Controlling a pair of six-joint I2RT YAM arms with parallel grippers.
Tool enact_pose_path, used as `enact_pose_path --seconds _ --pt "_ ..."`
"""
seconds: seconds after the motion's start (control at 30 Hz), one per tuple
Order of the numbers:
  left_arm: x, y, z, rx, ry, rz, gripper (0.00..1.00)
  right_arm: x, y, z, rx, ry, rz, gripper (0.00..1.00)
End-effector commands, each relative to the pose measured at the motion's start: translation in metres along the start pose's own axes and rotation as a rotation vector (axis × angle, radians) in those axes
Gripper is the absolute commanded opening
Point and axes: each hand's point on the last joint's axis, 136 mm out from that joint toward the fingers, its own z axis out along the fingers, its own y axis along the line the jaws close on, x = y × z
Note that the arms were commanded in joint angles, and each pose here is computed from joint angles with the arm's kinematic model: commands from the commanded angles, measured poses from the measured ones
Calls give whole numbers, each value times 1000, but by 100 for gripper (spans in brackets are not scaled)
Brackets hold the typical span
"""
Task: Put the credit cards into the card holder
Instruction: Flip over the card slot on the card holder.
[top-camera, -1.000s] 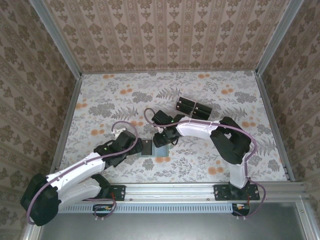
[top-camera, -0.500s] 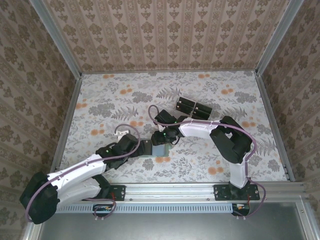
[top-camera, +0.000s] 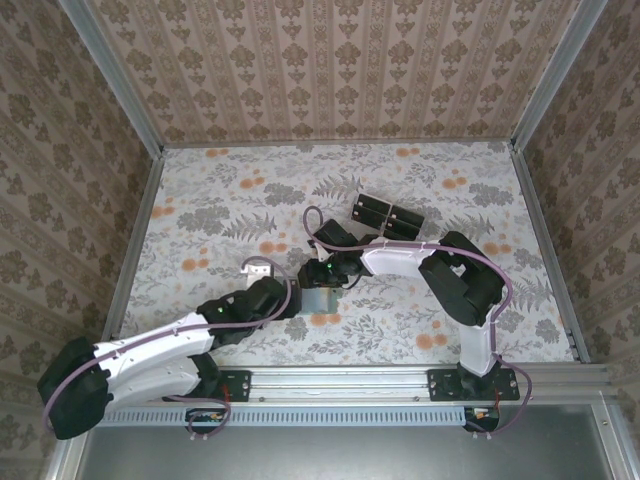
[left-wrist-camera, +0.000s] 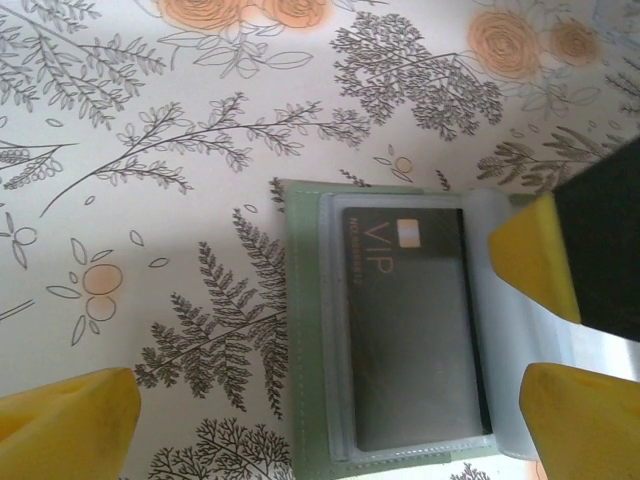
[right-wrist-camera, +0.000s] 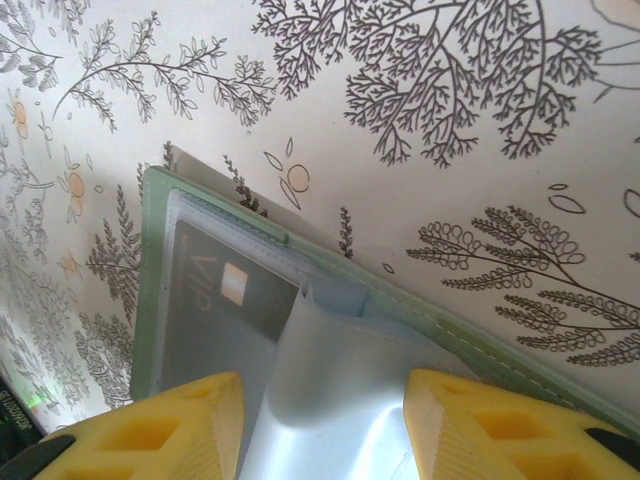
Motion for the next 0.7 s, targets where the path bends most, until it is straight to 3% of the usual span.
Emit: enact_pose_path --seconds 0.0,0.67 --pt "-4 -3 -1 -3 -52 52 100 29 -22 15 40 96 79 48" --pt "-4 -30 23 -34 -32 172 100 30 -23 15 32 94 92 48"
